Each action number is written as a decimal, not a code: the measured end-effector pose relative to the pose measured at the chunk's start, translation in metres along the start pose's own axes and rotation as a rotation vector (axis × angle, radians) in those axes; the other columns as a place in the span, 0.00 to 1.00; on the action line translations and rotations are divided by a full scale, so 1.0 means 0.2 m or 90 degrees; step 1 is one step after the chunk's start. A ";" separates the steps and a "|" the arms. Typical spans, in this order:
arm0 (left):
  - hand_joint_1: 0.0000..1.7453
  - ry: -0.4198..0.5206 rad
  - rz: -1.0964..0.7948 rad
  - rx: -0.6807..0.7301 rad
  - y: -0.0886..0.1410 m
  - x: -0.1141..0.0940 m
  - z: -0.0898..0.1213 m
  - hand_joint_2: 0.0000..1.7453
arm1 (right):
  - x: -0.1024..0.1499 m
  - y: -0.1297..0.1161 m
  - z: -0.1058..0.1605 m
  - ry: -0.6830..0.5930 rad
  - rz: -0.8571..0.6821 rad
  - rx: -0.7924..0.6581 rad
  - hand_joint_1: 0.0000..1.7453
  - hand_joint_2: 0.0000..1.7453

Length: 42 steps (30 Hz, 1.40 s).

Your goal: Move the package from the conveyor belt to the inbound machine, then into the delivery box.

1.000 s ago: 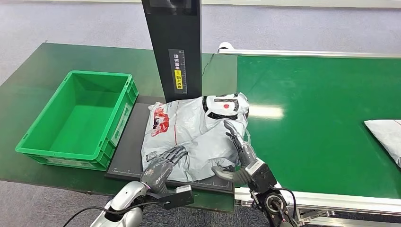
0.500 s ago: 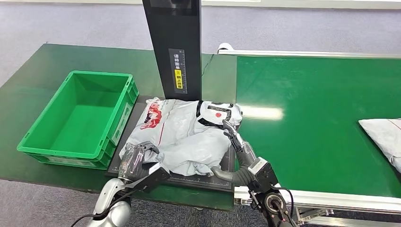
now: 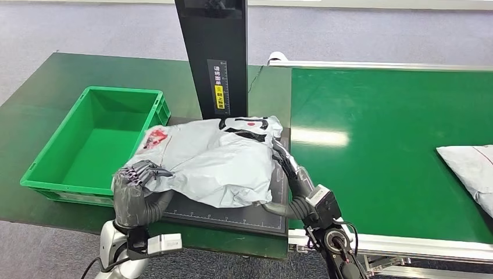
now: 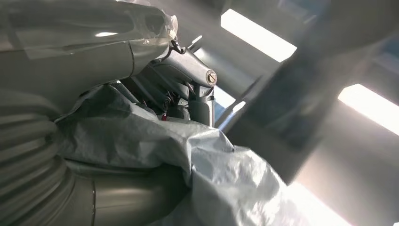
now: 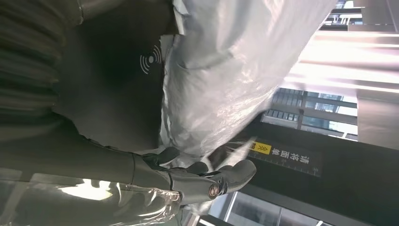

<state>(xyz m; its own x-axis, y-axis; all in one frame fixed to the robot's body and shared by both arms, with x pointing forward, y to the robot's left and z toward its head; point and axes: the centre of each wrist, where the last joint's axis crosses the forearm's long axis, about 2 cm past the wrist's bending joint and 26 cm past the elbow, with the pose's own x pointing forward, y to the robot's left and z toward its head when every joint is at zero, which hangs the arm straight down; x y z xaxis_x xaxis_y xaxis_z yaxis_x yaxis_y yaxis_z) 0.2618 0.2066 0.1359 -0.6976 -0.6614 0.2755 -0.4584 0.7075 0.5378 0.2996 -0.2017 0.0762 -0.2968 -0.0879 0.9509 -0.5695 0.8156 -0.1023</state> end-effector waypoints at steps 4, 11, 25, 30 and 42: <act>1.00 -0.054 -0.023 0.031 0.04 0.04 -0.08 1.00 | -0.01 0.00 -0.01 0.004 -0.002 -0.003 0.00 1.00; 1.00 -0.060 -0.083 0.058 0.09 0.03 -0.13 1.00 | -0.03 0.01 0.00 0.014 -0.006 -0.008 0.00 1.00; 1.00 0.138 -0.287 0.035 0.18 -0.38 -0.21 1.00 | -0.04 0.03 0.03 0.033 -0.006 -0.001 0.00 1.00; 1.00 0.159 -0.321 0.050 0.26 -0.49 -0.21 1.00 | -0.04 0.03 0.03 0.034 -0.006 0.002 0.00 1.00; 1.00 0.244 -0.329 0.235 0.50 -0.61 -0.12 1.00 | -0.04 0.04 0.03 0.031 -0.004 0.003 0.00 1.00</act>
<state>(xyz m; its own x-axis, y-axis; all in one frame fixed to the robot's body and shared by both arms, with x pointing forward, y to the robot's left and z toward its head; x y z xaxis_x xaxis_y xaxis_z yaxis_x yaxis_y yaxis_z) 0.3134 0.3529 0.1748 -0.1322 -0.9255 0.3548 -0.8790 0.2749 0.3896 0.2934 -0.1974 0.0655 -0.2558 -0.0650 0.9646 -0.5744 0.8127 -0.0976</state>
